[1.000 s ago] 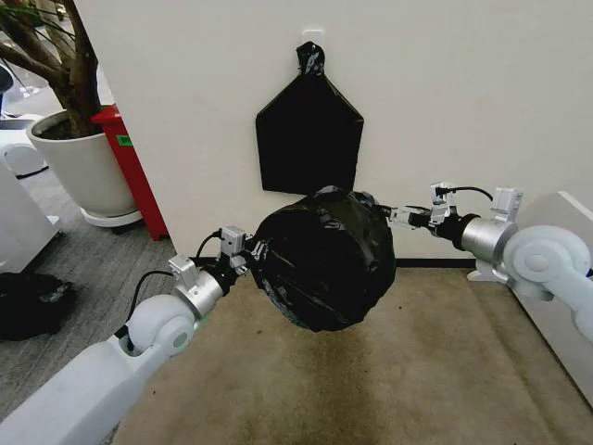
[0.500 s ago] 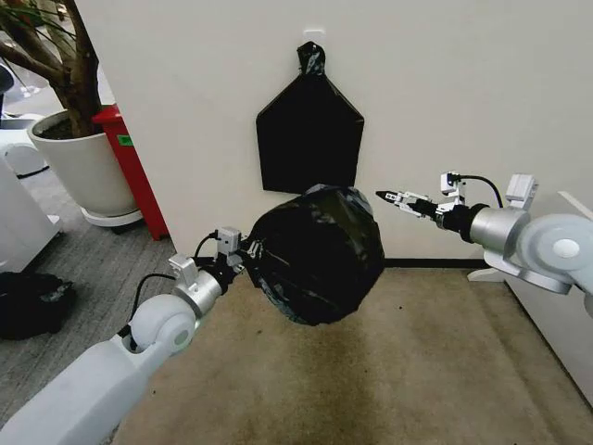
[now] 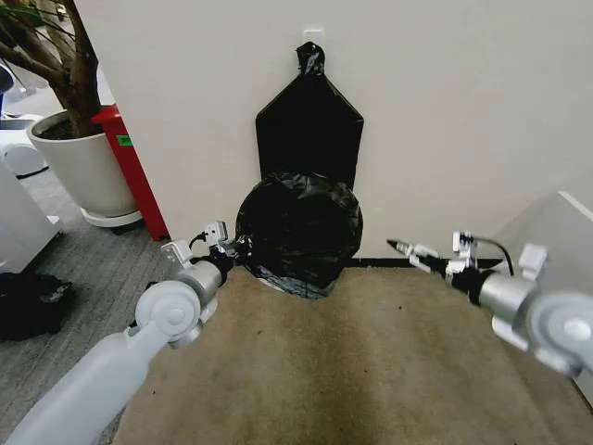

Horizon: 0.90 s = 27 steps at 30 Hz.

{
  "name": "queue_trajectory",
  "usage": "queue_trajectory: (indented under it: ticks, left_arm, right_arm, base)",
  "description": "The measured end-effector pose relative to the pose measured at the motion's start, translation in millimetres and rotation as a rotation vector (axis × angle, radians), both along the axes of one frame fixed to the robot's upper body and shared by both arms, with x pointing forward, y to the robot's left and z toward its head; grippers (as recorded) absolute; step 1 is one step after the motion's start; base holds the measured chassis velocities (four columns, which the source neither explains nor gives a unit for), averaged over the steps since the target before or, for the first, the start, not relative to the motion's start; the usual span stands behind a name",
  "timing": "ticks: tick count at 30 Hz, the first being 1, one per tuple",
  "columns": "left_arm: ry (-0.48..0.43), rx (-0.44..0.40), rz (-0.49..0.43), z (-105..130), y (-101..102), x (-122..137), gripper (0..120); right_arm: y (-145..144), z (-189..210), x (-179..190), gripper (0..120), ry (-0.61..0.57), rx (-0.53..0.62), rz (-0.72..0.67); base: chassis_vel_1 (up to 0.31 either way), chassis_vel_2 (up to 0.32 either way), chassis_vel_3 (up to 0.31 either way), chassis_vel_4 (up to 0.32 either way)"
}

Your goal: Place the garbage bag over the trash bin.

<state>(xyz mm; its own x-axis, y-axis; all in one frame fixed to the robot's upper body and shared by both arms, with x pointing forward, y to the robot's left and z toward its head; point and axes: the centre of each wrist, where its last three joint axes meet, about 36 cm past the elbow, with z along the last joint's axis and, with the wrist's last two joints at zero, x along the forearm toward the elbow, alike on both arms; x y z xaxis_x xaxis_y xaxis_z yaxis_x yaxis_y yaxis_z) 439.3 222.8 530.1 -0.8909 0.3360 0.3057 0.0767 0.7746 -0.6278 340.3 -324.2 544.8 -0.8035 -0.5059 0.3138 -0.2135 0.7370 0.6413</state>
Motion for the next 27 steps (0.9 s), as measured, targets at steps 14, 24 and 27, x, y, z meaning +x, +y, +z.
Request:
queue_trajectory:
  ticks: [14,24,27]
  left_arm:
    - [0.265,-0.208,0.077,18.8,-13.8,12.8,0]
    - [0.297,-0.245,0.071,20.5,-16.3,14.0,0]
    - [0.303,-0.248,0.071,19.6,-16.8,13.4,0]
  right_arm:
    - [91.7,42.4,-42.6,100,0.284,0.309,-0.279]
    - [101.5,26.2,-51.2,100,0.228,0.491,-0.223]
    - [103.0,25.7,-51.1,100,0.201,0.526,-0.219]
  base:
    - [0.000,0.000,0.000,0.000]
    - [0.000,0.000,0.000,0.000]
    - [0.000,0.000,0.000,0.000]
